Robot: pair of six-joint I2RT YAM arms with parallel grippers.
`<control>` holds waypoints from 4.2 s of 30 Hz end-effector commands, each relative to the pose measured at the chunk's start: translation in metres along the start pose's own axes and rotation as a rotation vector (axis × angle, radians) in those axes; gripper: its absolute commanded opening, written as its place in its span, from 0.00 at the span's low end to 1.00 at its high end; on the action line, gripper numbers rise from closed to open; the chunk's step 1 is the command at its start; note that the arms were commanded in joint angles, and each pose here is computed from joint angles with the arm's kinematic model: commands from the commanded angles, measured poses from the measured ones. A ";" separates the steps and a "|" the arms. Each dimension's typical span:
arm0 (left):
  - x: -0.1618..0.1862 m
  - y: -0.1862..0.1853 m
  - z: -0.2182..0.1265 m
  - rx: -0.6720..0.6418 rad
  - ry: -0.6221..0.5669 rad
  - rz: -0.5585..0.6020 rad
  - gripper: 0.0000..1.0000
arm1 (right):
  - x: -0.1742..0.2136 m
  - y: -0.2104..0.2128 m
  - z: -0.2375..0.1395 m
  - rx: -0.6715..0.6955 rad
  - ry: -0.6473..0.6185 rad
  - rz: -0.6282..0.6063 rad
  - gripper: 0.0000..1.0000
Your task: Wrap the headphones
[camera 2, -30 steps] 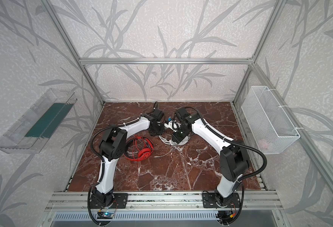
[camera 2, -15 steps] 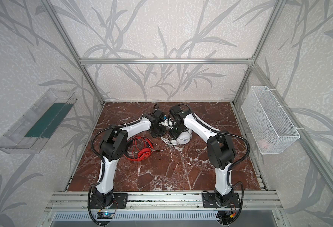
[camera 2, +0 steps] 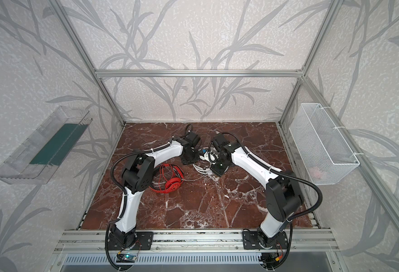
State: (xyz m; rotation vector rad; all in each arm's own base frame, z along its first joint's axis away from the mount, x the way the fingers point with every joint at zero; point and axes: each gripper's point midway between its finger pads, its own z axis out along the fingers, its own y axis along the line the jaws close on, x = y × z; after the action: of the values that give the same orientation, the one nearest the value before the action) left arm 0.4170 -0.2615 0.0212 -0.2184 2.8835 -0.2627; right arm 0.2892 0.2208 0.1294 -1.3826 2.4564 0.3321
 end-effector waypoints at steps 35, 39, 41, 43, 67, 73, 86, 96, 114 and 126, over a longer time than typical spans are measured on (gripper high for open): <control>0.001 -0.021 -0.096 0.094 -0.008 0.110 0.79 | 0.054 -0.028 -0.006 0.130 0.065 0.066 0.00; 0.014 -0.023 -0.112 0.146 0.021 0.213 0.77 | 0.049 -0.021 -0.008 0.088 0.046 0.089 0.00; 0.028 -0.025 -0.116 0.178 0.073 0.273 0.74 | 0.045 -0.014 -0.009 0.047 0.027 0.099 0.00; 0.043 -0.023 -0.115 0.202 0.129 0.314 0.70 | 0.042 -0.007 -0.012 0.009 0.006 0.113 0.00; 0.156 -0.005 -0.067 0.145 0.498 0.556 0.54 | 0.051 0.045 0.015 -0.200 -0.021 0.428 0.00; 0.162 -0.013 -0.051 0.177 0.539 0.531 0.48 | 0.057 0.055 0.035 -0.216 0.017 0.470 0.00; 0.183 -0.048 -0.047 0.352 0.636 0.507 0.42 | 0.075 0.041 0.053 -0.133 0.104 0.580 0.19; 0.183 -0.079 -0.052 0.466 0.639 0.489 0.40 | 0.083 0.038 0.034 -0.053 0.047 0.609 0.42; 0.139 -0.066 -0.095 0.374 0.450 0.535 0.38 | 0.089 0.027 0.013 0.058 -0.027 0.592 0.56; 0.170 -0.001 -0.072 0.221 0.321 0.626 0.16 | 0.083 0.015 -0.006 0.142 -0.140 0.581 0.65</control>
State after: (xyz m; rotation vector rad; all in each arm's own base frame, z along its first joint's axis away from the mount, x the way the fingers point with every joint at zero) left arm 0.2258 -0.2808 0.0597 0.7940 3.1004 -0.5839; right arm 0.2290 0.1657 0.0984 -0.5765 2.6999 0.3822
